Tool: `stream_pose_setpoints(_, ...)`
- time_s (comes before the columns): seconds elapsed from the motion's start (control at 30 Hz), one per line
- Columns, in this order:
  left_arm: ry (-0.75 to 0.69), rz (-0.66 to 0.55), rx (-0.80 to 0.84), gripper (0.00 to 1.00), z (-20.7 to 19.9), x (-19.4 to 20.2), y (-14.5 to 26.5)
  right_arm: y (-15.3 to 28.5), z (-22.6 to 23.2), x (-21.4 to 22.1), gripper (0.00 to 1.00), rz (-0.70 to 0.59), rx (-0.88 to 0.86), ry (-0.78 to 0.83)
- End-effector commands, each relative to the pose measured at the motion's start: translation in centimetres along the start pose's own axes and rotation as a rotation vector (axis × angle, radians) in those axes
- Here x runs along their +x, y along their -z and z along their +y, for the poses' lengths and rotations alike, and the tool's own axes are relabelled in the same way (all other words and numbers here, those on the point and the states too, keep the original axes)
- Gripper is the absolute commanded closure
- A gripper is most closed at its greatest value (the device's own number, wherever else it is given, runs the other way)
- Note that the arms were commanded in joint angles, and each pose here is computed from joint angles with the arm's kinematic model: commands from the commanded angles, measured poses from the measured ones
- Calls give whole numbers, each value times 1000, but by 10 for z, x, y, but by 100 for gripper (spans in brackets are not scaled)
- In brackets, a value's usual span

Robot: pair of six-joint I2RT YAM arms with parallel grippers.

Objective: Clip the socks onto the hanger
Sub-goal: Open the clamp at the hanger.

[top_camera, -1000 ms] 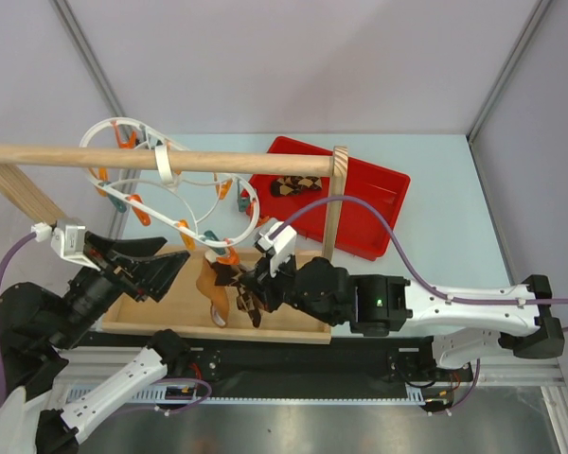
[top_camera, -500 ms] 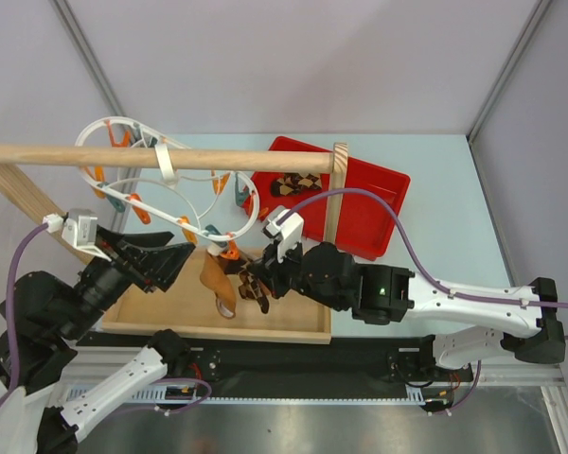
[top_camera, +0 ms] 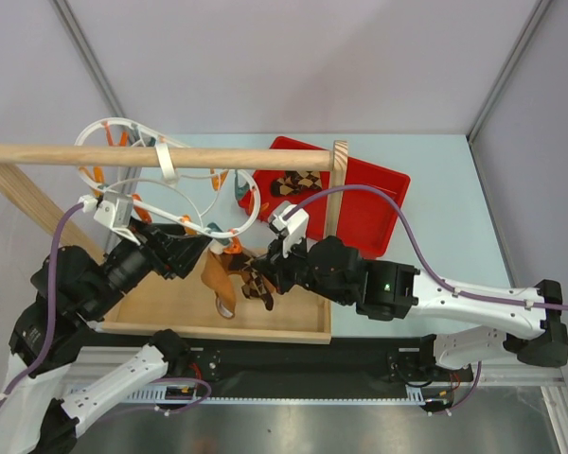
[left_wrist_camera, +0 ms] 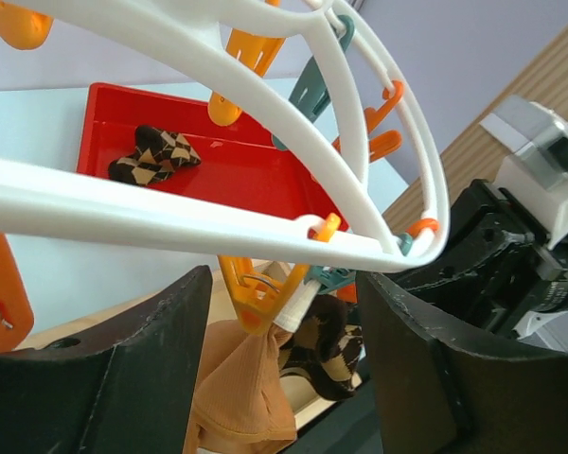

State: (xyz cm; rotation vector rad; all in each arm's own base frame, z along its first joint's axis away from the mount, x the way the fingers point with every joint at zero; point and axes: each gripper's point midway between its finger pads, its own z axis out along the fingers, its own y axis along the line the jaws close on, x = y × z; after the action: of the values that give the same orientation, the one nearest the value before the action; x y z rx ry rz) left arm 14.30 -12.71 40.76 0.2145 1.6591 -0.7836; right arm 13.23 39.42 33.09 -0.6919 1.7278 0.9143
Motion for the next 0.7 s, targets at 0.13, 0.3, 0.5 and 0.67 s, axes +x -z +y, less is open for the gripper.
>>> stream_pose_setpoints(0.13, -111, -27, -32, 35, 6, -16, 3, 8, 2, -22, 100, -72, -28, -33)
stream_pose_setpoints(0.3, -169, -31, -23, 36, 6, -19, 1, 7, 3, -22, 100, -71, -31, -34)
stream_pose_setpoints(0.5, -219, -5, 7, 37, 1, -16, -7, 10, 4, -23, 100, -73, -30, -33)
stream_pose_setpoints(0.67, -243, -18, 39, 42, -4, -20, -10, 12, 5, -23, 100, -73, -26, -28)
